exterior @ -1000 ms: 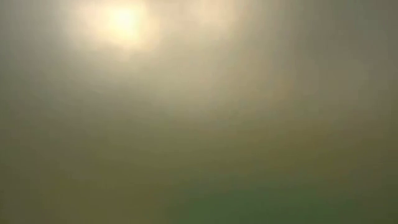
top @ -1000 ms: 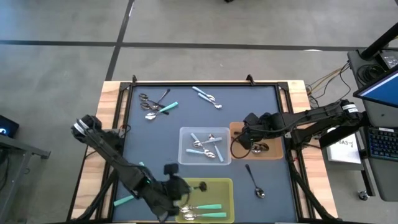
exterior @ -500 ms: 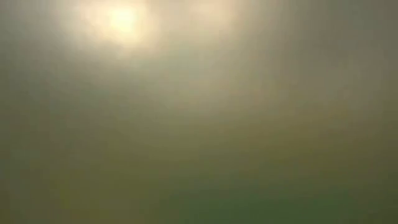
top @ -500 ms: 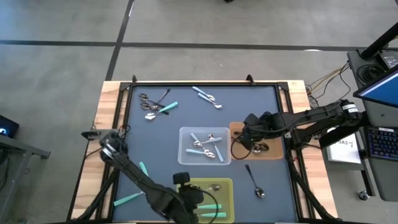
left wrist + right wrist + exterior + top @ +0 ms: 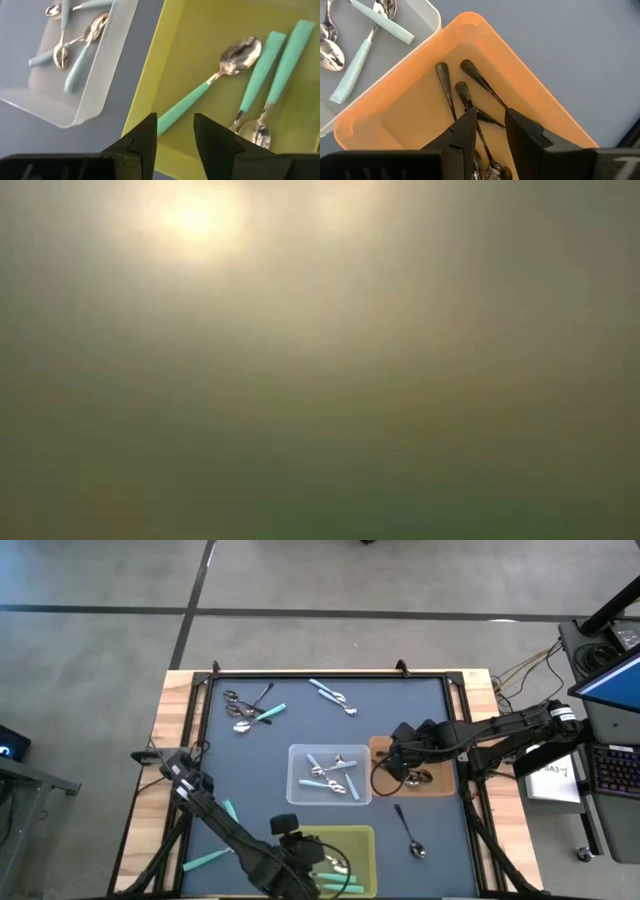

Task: Sort silverware by color (type)
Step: Put the light green spoon into the yellow bin

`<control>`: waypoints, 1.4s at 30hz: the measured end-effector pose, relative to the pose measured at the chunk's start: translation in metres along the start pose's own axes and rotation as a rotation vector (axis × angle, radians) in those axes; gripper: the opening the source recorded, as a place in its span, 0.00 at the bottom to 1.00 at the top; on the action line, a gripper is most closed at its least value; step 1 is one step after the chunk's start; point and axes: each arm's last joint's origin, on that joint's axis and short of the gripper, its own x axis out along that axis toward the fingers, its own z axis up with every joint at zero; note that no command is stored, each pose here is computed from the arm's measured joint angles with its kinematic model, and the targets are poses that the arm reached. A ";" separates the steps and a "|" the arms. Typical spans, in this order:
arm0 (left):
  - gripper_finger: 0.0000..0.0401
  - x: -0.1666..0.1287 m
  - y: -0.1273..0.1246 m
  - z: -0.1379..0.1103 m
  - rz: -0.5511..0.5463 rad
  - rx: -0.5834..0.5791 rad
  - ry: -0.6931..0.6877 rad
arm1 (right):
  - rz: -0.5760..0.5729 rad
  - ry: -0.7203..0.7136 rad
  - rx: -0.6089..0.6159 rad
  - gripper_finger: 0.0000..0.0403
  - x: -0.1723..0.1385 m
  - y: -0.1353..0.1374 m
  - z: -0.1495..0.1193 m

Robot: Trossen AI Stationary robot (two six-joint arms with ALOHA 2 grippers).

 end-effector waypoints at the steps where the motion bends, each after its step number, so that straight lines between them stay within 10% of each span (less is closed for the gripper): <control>1: 0.28 -0.002 0.003 -0.002 0.004 -0.005 0.003 | 0.003 -0.002 0.002 0.24 0.000 0.000 0.000; 13: 0.28 -0.001 0.064 -0.088 -0.154 -0.201 -0.002 | 0.016 -0.014 0.172 0.24 0.000 0.002 0.001; 24: 0.28 0.035 0.131 -0.170 -0.045 -0.919 0.115 | 0.043 -0.030 0.311 0.24 0.000 0.004 0.004; 42: 0.22 0.049 0.121 -0.173 0.062 -1.172 0.226 | 0.057 -0.040 0.305 0.24 0.000 0.005 0.005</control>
